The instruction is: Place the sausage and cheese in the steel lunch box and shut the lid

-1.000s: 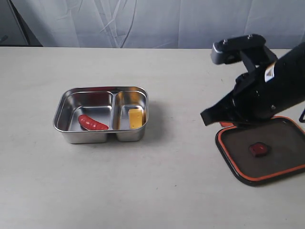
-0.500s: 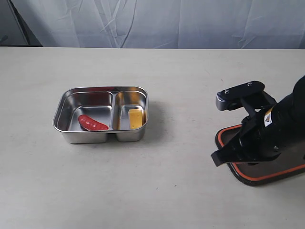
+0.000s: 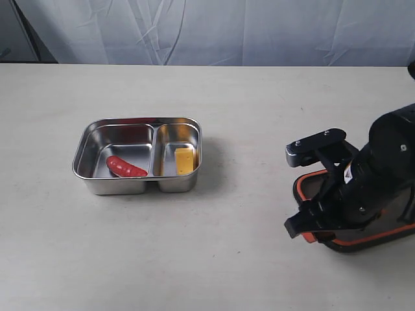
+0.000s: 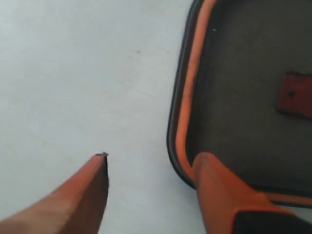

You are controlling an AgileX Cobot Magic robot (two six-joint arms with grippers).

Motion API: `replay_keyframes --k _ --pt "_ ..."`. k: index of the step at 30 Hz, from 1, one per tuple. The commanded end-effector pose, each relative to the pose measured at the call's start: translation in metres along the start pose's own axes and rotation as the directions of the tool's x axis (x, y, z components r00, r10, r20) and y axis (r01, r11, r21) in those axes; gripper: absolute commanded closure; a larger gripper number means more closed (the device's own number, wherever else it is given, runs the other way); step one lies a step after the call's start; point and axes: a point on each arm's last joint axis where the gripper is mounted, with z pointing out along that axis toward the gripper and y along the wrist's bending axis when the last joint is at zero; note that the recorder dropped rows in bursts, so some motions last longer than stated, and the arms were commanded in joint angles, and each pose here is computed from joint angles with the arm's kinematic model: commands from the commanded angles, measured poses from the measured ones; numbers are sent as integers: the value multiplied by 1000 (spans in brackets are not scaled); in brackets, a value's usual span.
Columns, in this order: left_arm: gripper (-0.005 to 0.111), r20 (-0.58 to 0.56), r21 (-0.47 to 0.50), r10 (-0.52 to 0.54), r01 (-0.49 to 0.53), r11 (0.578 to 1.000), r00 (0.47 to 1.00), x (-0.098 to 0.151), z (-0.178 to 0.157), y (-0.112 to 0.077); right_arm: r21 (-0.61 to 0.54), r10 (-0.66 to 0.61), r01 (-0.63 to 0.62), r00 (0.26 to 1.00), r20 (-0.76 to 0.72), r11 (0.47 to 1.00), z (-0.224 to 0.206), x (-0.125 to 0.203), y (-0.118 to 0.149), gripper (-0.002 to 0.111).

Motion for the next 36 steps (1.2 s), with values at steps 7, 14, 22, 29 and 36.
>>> replay_keyframes --k 7,14,22,29,36 --pt "107 -2 7 7 -7 1000 1000 1 0 0 83 50 -45 997 -64 996 24 0 -9 61" --pt "107 -2 7 7 -7 1000 1000 1 0 0 80 53 -46 994 -91 996 41 -1 -8 61" --pt "107 -2 7 7 -7 1000 1000 1 0 0 87 78 -66 988 -137 994 54 1 -9 68" --pt "107 -2 7 7 -7 1000 1000 1 0 0 88 87 -74 984 -156 993 55 3 -9 108" --pt "107 -2 7 7 -7 1000 1000 1 0 0 76 115 -106 985 -131 991 47 2 -6 108"
